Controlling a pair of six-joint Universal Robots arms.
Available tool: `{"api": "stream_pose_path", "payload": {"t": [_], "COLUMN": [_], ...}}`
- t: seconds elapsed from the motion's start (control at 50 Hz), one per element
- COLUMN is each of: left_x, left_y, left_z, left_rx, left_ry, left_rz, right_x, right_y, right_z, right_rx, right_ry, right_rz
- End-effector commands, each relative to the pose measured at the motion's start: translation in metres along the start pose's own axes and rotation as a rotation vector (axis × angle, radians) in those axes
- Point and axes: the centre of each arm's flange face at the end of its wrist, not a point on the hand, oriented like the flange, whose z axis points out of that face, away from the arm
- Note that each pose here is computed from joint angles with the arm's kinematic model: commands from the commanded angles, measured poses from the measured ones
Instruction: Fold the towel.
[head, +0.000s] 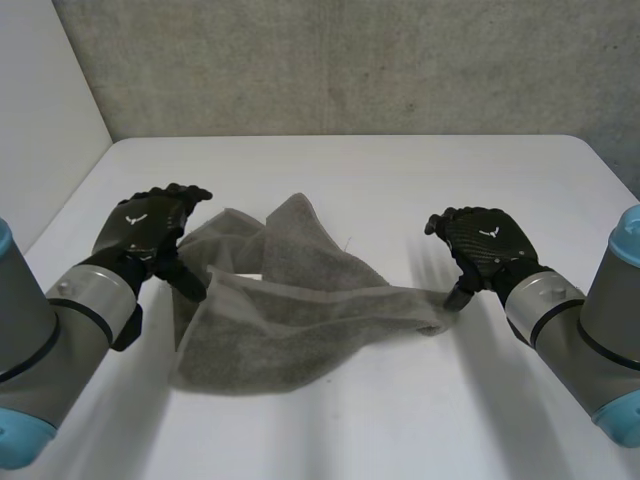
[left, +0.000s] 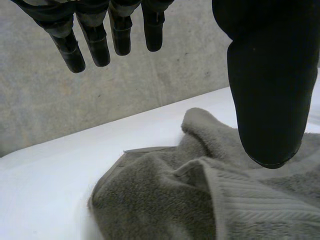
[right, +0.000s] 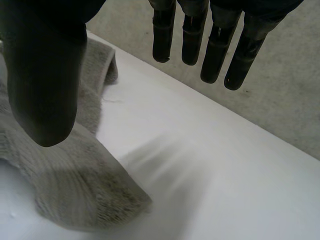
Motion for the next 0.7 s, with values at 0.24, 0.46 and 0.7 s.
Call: {"api": "stream_pose_path", "payload": {"t": [0.24, 0.46, 0.7], "left_x": [-0.036, -0.064, -0.082], "left_y": [-0.001, 0.002, 0.009], "left_z": [0.013, 0.031, 0.042], "left_rx": [-0.054, -0.071, -0.087], "left_ry": [-0.042, -0.002, -0.027], "left_rz": [-0.029, -0.068, -0.088], "right_x": [-0.012, -0.092, -0.176], "right_y": [-0.01, -0.041, -0.054], "right_z": [-0.005, -0.011, -0.001], "right_rx": [-0.04, 0.049, 0.166], "right_ry": [-0.07, -0.344, -0.541], "right_rz": [-0.044, -0.251, -0.327]}}
